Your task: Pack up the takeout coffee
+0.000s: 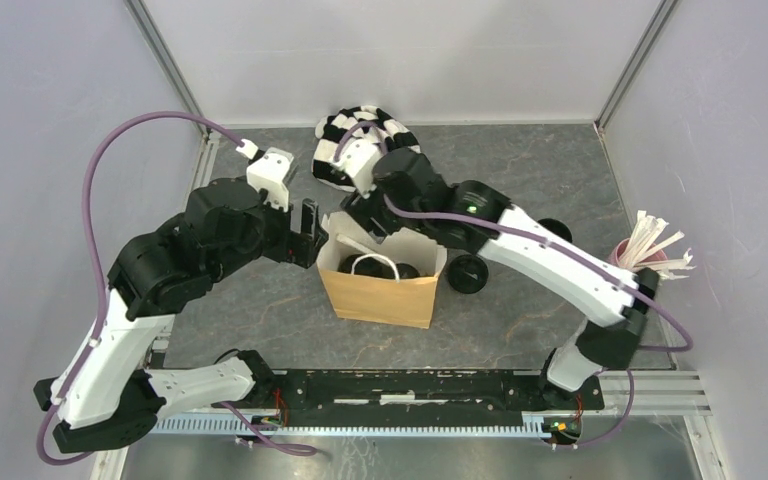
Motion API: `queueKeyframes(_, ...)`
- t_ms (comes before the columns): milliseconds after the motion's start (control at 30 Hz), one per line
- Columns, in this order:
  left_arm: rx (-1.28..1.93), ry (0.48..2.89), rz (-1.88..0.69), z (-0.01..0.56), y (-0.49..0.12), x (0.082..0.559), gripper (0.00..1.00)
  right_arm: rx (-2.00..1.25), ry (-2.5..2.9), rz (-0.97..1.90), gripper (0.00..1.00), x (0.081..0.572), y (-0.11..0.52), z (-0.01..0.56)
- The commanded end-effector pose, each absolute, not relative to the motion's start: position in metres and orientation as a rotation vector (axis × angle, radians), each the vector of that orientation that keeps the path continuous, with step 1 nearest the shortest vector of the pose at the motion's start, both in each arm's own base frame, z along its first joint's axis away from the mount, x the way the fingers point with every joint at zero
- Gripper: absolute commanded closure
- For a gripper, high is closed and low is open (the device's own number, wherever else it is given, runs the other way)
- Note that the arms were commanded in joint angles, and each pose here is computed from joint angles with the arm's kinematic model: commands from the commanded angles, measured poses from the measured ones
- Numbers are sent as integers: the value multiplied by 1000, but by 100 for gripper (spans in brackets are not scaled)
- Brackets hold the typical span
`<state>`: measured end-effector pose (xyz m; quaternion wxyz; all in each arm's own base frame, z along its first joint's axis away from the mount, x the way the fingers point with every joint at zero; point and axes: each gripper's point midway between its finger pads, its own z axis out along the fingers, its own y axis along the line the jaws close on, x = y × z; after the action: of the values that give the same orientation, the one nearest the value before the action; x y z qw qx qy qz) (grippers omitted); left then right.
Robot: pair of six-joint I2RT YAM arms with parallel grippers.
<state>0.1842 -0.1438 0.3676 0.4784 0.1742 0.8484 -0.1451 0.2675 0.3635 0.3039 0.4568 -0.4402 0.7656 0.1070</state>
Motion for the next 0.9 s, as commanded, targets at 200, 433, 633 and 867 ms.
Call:
queueKeyframes(200, 241, 1836, -457, 451, -129, 186, 4, -344, 1717, 402, 2, 232, 225, 460)
queueKeyframes(433, 184, 1653, -500, 505, -122, 189, 0, -232, 1560, 507, 2, 205, 174, 504)
queueKeyframes(633, 170, 1575, -528, 531, -123, 190, 0, -219, 1536, 490, 2, 204, 165, 536)
queueKeyframes(867, 160, 1533, -574, 555, -123, 185, 0, -206, 1497, 568, 2, 199, 169, 544)
